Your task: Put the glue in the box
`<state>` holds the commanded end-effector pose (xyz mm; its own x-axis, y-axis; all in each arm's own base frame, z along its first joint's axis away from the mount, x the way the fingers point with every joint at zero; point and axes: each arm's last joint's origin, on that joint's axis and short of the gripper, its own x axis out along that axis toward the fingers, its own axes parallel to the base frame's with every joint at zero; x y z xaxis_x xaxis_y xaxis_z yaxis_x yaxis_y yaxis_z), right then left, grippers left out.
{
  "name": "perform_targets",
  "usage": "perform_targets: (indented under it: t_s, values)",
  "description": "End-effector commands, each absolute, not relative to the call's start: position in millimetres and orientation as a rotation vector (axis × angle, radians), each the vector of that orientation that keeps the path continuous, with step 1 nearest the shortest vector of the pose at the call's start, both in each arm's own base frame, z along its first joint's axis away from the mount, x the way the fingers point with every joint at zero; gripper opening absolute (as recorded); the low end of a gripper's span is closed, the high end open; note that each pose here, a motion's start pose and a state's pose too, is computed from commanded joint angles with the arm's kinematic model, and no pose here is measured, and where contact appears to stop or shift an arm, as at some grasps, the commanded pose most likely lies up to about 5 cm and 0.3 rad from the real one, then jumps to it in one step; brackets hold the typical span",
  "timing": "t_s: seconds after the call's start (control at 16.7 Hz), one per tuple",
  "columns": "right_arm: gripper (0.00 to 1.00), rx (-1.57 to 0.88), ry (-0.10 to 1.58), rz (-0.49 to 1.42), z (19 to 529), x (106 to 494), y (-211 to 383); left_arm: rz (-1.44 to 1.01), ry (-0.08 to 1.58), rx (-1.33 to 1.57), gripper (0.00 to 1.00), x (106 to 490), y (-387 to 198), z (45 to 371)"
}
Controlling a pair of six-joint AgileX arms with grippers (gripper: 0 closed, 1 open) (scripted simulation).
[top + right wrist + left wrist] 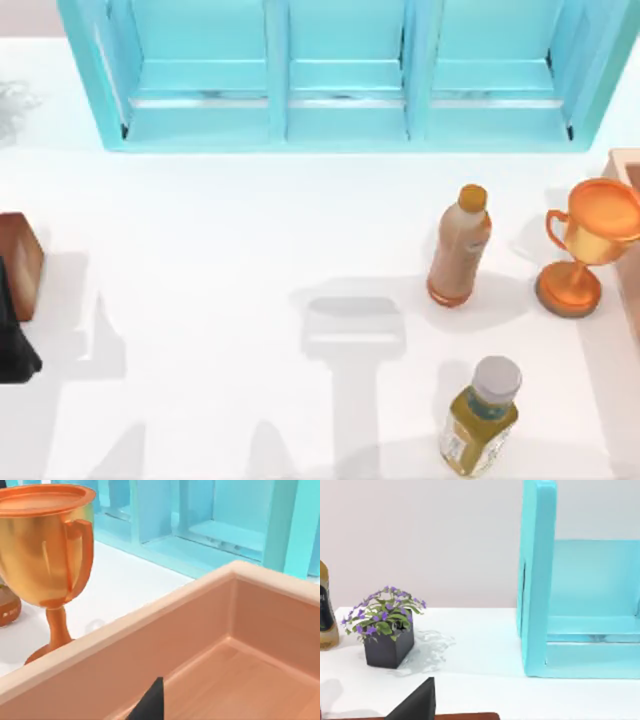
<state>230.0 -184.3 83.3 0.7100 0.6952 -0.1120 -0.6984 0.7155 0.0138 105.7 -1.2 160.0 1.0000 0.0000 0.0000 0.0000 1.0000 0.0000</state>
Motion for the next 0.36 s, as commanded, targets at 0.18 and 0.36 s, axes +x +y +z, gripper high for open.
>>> perform_targets:
  t_s: [0.18,0.36]
  values:
    - [1.00,-0.030,0.112,0.773,83.3,230.0,-184.3,0.000,0.000,0.000,1.00,105.7,-1.2,160.0]
    - [1.00,-0.030,0.112,0.773,83.3,230.0,-184.3,0.000,0.000,0.000,1.00,105.7,-1.2,160.0]
